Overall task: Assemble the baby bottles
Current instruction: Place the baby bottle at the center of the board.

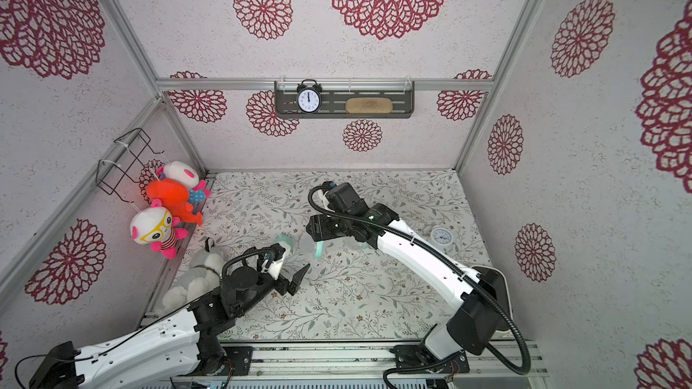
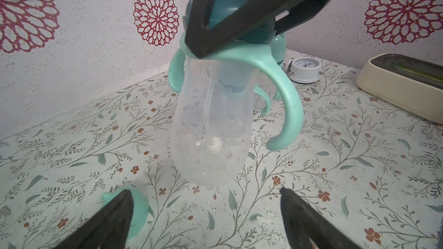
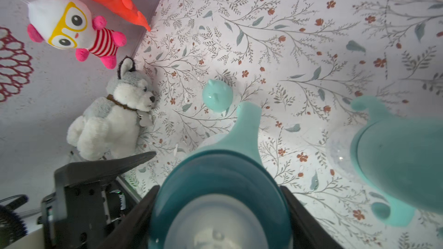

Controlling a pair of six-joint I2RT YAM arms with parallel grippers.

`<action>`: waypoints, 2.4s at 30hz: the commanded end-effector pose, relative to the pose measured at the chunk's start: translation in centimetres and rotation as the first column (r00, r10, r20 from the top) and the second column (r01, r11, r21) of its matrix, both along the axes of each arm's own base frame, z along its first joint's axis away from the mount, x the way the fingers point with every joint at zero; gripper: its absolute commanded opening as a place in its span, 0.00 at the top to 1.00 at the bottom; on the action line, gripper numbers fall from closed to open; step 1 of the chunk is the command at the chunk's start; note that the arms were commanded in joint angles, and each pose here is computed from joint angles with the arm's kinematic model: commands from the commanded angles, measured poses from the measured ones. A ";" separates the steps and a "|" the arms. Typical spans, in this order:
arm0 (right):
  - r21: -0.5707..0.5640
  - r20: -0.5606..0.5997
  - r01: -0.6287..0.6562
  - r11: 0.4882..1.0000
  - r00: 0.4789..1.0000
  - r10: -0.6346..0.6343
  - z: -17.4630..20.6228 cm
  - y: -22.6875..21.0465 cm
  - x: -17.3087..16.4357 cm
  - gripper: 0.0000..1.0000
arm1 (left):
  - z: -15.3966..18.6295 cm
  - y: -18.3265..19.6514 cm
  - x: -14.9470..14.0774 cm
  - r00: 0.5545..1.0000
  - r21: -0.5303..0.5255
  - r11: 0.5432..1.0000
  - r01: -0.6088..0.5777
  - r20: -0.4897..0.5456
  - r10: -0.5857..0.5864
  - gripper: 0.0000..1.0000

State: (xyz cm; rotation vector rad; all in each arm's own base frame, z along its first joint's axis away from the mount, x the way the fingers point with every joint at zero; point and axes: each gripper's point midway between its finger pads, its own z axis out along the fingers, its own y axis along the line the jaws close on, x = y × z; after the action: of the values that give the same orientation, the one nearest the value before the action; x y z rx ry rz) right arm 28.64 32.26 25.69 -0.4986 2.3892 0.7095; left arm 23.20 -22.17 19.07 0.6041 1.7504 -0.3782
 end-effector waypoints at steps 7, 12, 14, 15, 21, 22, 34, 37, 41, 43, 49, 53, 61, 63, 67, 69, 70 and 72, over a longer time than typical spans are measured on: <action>-0.077 0.200 -0.061 0.995 0.977 0.075 -1.5 2.0 3.7 0.48 | 1.6 4.6 1.7 0.979 -0.124 0.976 -0.179 -0.121 0.165 0.02; -0.159 0.211 -0.070 0.985 0.972 0.104 -4.4 2.8 4.9 0.48 | 2.5 6.9 2.0 0.961 -0.161 0.954 -0.253 -0.155 0.229 0.02; -0.196 0.215 -0.063 0.979 0.971 0.105 -5.7 2.9 5.4 0.48 | 2.5 7.6 2.1 0.953 -0.161 0.948 -0.275 -0.179 0.246 0.02; -0.213 0.220 -0.059 0.975 0.970 0.106 -6.1 2.9 5.6 0.48 | 2.4 7.9 2.1 0.949 -0.162 0.945 -0.284 -0.190 0.252 0.02; -0.259 0.233 -0.042 0.965 0.967 0.105 -8.3 3.0 6.5 0.48 | 2.3 9.6 2.8 0.917 -0.158 0.921 -0.356 -0.250 0.311 0.02; -0.262 0.236 -0.042 0.964 0.966 0.106 -8.5 3.1 6.6 0.48 | 2.2 9.8 2.9 0.911 -0.159 0.916 -0.368 -0.262 0.320 0.02; -0.326 0.205 -0.051 0.944 0.971 0.124 -11.3 2.8 6.7 0.44 | 1.7 11.2 3.8 0.863 -0.170 0.879 -0.445 -0.342 0.371 0.02; -0.341 0.190 -0.056 0.938 0.973 0.128 -11.7 3.0 6.8 0.44 | 1.8 11.2 3.9 0.861 -0.173 0.878 -0.447 -0.350 0.370 0.02; -0.350 0.179 -0.063 0.935 0.975 0.133 -11.6 3.2 7.0 0.40 | 1.9 11.2 3.9 0.861 -0.178 0.878 -0.445 -0.353 0.365 0.02; -0.356 0.175 -0.066 0.932 0.975 0.136 -11.6 3.2 7.0 0.39 | 1.8 11.2 3.9 0.861 -0.178 0.878 -0.445 -0.354 0.365 0.02; -0.363 0.173 -0.077 0.928 0.974 0.148 -10.9 3.4 7.1 0.28 | 2.1 11.4 3.8 0.864 -0.189 0.875 -0.446 -0.347 0.366 0.02; -0.361 0.178 -0.081 0.929 0.972 0.154 -9.9 3.6 7.1 0.20 | 2.1 11.4 3.9 0.862 -0.189 0.874 -0.448 -0.350 0.366 0.02; -0.384 0.211 -0.087 0.919 0.961 0.179 -7.1 3.7 6.9 0.11 | 1.4 11.7 4.4 0.841 -0.182 0.861 -0.476 -0.379 0.385 0.02; -0.402 0.241 -0.080 0.912 0.952 0.190 -5.9 3.8 6.7 0.10 | 1.5 12.2 4.4 0.831 -0.184 0.849 -0.495 -0.384 0.402 0.02; -0.439 0.267 -0.080 0.895 0.939 0.215 -4.0 4.3 6.2 0.09 | 2.0 13.2 4.5 0.804 -0.179 0.826 -0.535 -0.408 0.432 0.02; -0.424 0.268 -0.099 0.900 0.936 0.229 -3.2 4.9 5.7 0.09 | 2.3 13.8 4.5 0.787 -0.176 0.810 -0.559 -0.419 0.452 0.02; -0.415 0.271 -0.112 0.903 0.932 0.240 -2.8 5.4 5.4 0.09 | 2.6 14.1 4.4 0.780 -0.179 0.801 -0.572 -0.423 0.462 0.02; -0.408 0.280 -0.134 0.903 0.923 0.264 -2.1 6.3 4.8 0.09 | 3.4 14.6 4.2 0.773 -0.193 0.786 -0.587 -0.423 0.473 0.02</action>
State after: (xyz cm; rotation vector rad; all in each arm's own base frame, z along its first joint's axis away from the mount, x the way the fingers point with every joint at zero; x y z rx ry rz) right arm 34.17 38.45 21.65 -0.9256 2.2080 0.2232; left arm 27.73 -8.62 21.63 -0.1611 2.0607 -0.3688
